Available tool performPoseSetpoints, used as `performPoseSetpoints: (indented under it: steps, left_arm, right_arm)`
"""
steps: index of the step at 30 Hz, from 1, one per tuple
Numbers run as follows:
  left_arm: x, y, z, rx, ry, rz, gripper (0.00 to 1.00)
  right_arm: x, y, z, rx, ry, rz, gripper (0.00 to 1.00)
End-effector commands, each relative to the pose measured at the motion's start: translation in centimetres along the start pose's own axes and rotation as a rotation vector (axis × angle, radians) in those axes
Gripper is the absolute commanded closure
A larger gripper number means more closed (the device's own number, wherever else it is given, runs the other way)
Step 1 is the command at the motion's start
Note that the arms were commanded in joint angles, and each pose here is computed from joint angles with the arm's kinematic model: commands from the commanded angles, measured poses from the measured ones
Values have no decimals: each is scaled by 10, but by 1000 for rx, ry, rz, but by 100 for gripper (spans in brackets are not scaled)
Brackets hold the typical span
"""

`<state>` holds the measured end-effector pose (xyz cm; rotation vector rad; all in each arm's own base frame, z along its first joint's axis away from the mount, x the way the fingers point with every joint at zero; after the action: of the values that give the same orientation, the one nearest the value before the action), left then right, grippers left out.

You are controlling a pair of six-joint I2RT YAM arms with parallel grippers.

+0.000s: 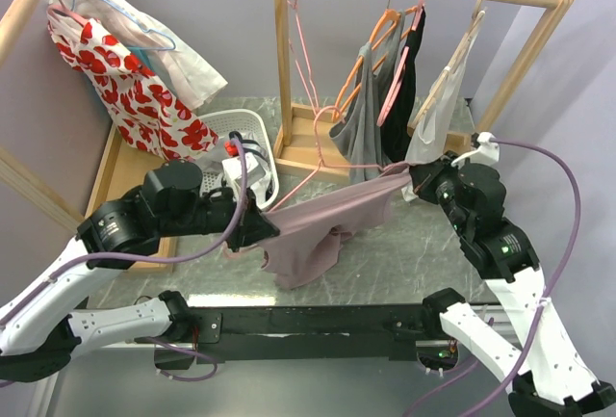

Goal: Remove the tank top from the hanger

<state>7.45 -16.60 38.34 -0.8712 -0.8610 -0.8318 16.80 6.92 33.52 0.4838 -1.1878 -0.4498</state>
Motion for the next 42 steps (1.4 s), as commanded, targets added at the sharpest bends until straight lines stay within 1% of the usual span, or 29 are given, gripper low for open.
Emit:
performPoseSetpoints:
  steps: [1, 4, 6, 7, 9, 11, 12, 13, 14, 16, 17, 19, 21, 23, 25, 27, 28, 29, 31, 32, 36, 37, 39, 40, 42]
  left_arm:
    - [24, -15, 28, -42, -133, -35, 99]
    - [27, -14, 34, -5, -182, -39, 99]
    - [29, -14, 36, -5, -208, -43, 99]
    - [27, -12, 32, -1, -199, -40, 99]
    - [26, -9, 22, 4, -178, -39, 99]
    - [24, -7, 10, -9, -144, -34, 99]
    - [25, -6, 6, -15, -148, -37, 99]
    - [22, -4, 0, -20, -137, -35, 99]
    - [21, -2, -5, -15, -132, -34, 99]
    - [20, 1, -13, -12, -126, -40, 99]
    - [19, 4, -18, -2, -112, -44, 99]
    - [17, 5, -24, -6, -94, -51, 99]
    - [16, 8, -31, -4, -76, -56, 99]
    - [14, 10, -40, 12, -60, -63, 99]
    - [14, 9, -50, 10, -63, -72, 99]
    - [11, 8, -59, 17, -65, -69, 99]
    - [10, 7, -64, 17, -64, -62, 99]
    - [12, 6, -68, 14, -83, -61, 99]
    - [8, 5, -79, 28, -87, -51, 99]
    - [11, 4, -84, 28, -114, -50, 99]
    - [9, 4, -105, 80, -132, -41, 99]
    - [8, 7, -112, 99, -118, -35, 99]
    - [11, 7, -118, 111, -122, -32, 99]
    - [11, 10, -124, 143, -120, -30, 99]
    - [18, 9, -128, 155, -146, -36, 99]
  right_arm:
    - [2, -16, -15, -144, -49, 20, 96]
    - [-1, -16, -18, -148, -26, 14, 96]
    - [-5, -12, -18, -92, 10, 21, 96]
    - [-6, -9, -17, -45, 19, 22, 94]
    - [-14, -9, -16, -10, 71, 22, 92]
    - [-21, -10, -13, 29, 109, 38, 85]
    - [-26, -7, -8, 84, 147, 44, 79]
    - [-23, -7, 1, 123, 114, 44, 67]
    - [-27, -10, 4, 128, 110, 26, 49]
    - [-23, -14, 22, 150, 42, 4, 37]
    - [-21, -15, 28, 152, 21, -8, 35]
    - [-15, -16, 45, 179, -43, -33, 34]
    - [-11, -14, 55, 211, -74, -73, 34]
    - [-9, -8, 62, 279, -89, -112, 35]
    - [-10, 0, 63, 346, -58, -132, 36]
    - [-11, 6, 56, 372, -20, -138, 37]
    - [-10, 11, 54, 406, -19, -151, 38]
    - [-11, 15, 53, 436, 3, -153, 38]
    - [-9, 22, 47, 479, 8, -165, 38]
    - [-9, 25, 47, 507, 21, -165, 38]
    - [-6, 36, 35, 543, 47, -166, 38]
    - [-5, 39, 36, 557, 52, -162, 38]
    - [-6, 43, 33, 571, 66, -158, 38]
    - [-8, 45, 33, 577, 76, -158, 38]
    - [-11, 48, 29, 582, 102, -157, 37]
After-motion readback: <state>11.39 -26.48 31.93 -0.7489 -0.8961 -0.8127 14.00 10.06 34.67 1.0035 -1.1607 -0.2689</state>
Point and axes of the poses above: each gripper's point midway between its finger pads, its own z axis back along the fingers, its own y axis along the line the jaws close on, x = y × z, the point moved 9 cm from there along z, back along the fingers, and after that the axes turned 5 degrees about -z, right-handed, at the moved point
